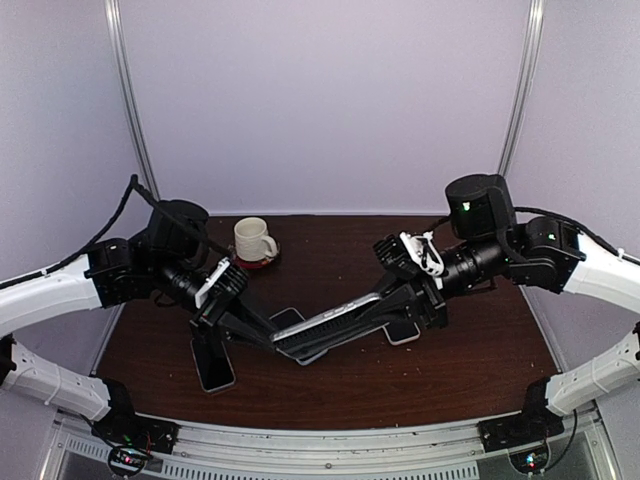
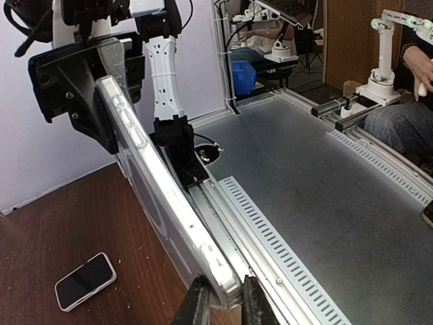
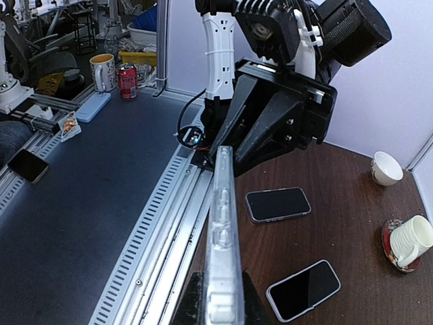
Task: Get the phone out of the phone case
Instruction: Remove the top left corner of the phone from the phone case.
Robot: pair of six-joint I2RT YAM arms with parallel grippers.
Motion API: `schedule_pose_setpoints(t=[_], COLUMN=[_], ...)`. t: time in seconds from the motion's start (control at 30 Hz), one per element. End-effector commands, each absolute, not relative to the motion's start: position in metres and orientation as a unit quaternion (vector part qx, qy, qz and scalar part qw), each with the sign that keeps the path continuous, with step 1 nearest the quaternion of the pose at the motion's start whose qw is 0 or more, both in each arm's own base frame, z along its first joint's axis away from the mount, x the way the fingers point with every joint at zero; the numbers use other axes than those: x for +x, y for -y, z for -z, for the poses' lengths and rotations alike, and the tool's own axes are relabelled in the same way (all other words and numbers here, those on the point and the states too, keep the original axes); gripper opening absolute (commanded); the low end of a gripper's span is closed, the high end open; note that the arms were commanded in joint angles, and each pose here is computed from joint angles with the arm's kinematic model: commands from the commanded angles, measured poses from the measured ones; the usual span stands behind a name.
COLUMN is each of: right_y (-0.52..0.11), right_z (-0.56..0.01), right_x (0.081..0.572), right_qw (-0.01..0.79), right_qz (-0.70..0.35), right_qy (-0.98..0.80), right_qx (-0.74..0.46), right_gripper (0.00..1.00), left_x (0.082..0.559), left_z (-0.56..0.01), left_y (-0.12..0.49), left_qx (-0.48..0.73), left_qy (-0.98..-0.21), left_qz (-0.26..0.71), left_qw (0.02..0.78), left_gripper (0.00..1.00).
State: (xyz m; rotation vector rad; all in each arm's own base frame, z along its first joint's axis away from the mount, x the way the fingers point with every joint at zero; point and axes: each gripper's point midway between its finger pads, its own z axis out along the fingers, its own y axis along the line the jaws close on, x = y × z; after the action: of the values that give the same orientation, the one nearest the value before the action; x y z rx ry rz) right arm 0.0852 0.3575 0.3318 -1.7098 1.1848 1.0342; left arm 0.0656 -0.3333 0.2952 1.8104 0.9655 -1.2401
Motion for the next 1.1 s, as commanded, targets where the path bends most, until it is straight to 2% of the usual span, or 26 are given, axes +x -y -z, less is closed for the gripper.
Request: schedule_pose_setpoints(t=[0.0, 0.6, 1.07], right_y=[-0.370, -0.391, -0.389], right_z=[-0.366, -0.360, -0.373], right_x=[0.050, 0.036, 0.019], right_qw=[0.385, 0.331, 0.306], right_qz=[-0.485, -0.538, -0.573], right_qy=[-0.378, -0.357, -0.339], right_qx=[-0.689, -0.688, -0.680], right_gripper=[0.00, 0.00, 0.00], left_x=[0.057, 0.054, 0.075], left_z=[-0.322, -0.323, -0.306], left_y=[0.336, 0.334, 0.342], left_qx=[0.710, 0.713, 0.720], left_qy=[-0.313, -0.303, -0.337], left_qz=[0.491, 0.496, 0.440], left_qw=[0.396, 0.393, 0.418], left_gripper=[0.02, 0.00, 0.00])
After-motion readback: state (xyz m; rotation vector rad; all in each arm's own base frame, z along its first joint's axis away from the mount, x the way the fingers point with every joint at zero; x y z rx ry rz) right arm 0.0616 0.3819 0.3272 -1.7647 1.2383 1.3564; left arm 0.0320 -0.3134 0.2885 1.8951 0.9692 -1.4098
